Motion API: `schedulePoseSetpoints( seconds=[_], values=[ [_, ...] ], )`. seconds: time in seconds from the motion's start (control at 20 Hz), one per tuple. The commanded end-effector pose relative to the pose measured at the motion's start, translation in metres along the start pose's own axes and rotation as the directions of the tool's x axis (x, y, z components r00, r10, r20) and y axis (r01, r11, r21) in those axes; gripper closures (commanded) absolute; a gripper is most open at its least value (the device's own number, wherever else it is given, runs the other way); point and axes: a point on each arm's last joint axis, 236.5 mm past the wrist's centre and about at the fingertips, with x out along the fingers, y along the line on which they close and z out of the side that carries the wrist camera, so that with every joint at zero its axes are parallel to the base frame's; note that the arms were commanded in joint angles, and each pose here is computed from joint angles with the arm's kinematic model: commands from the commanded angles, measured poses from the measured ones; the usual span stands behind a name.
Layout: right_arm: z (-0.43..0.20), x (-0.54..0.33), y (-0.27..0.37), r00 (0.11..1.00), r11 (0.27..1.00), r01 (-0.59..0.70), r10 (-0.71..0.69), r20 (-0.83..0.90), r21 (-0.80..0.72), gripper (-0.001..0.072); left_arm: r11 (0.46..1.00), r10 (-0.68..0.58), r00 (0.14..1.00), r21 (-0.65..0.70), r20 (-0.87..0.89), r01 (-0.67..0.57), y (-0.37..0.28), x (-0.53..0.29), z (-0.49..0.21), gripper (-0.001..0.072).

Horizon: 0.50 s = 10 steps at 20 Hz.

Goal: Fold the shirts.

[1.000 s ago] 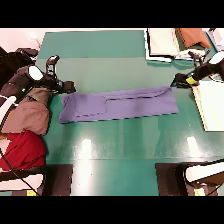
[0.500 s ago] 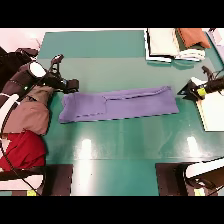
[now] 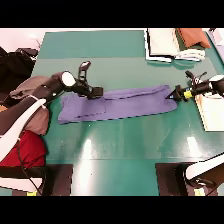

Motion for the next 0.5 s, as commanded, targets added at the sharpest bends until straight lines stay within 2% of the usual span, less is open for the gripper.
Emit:
schedulePoseSetpoints(
  seconds=[0.0, 0.2, 0.45],
  values=[
    [0.016, -0.028, 0.066, 0.998, 0.988, -0.047, 0.053, 0.044, -0.144, 0.0697, 0.999, -0.040, 0.999, 0.006, -0.006, 0.040, -0.027, 0.032, 0.000, 0.0688],
    [0.022, -0.076, 0.174, 0.981, 0.946, -0.055, 0.112, 0.160, -0.321, 0.0697, 0.997, -0.072, 0.997, 0.018, -0.022, 0.073, -0.047, 0.065, 0.006, 0.0687],
    [-0.004, -0.089, 0.283, 0.964, 0.861, -0.087, 0.201, 0.177, -0.501, 0.0697, 0.994, -0.099, 0.993, 0.046, -0.063, 0.102, -0.069, 0.099, -0.004, 0.0687]
  ],
)
